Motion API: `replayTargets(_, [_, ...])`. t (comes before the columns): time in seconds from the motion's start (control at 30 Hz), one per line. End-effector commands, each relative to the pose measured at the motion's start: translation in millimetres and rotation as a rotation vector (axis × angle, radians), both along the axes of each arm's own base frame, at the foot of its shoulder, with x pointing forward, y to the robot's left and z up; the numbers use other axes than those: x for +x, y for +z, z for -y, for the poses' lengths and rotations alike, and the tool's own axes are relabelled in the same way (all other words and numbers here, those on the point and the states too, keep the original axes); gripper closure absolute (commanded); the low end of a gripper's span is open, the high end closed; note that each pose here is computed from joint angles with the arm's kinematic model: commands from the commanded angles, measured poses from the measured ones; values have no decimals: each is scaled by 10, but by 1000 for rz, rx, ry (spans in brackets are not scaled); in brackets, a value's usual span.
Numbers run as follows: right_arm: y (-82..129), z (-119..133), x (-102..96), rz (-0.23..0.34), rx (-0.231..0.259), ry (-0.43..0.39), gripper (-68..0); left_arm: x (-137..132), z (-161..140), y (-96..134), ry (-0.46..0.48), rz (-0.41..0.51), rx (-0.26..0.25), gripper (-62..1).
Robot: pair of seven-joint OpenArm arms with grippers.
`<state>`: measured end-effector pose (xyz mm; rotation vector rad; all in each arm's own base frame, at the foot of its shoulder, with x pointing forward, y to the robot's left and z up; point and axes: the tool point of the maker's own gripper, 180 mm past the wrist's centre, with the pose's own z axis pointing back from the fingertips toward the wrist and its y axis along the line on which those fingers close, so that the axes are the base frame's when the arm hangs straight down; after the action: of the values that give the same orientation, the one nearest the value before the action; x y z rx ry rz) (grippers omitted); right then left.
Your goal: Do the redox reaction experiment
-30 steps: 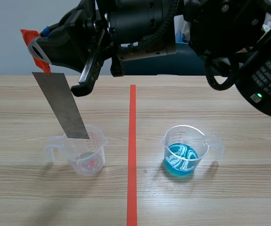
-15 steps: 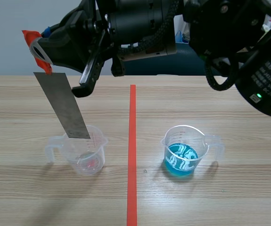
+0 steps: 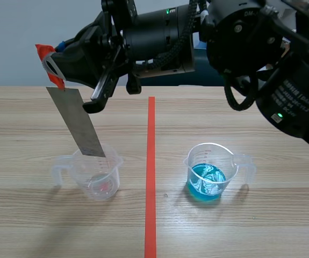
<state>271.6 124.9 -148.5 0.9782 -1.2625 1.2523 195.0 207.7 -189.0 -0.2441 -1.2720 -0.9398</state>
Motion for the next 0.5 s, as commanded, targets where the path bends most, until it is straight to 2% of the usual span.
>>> replayTargets(0.0, [120, -47, 2, 24, 32, 14, -9, 15, 22, 74, -4, 23, -21, -623])
replayTargets(0.47, [-272, -150, 110, -17, -8, -4, -9, 15, 21, 72, -3, 22, -20, -623])
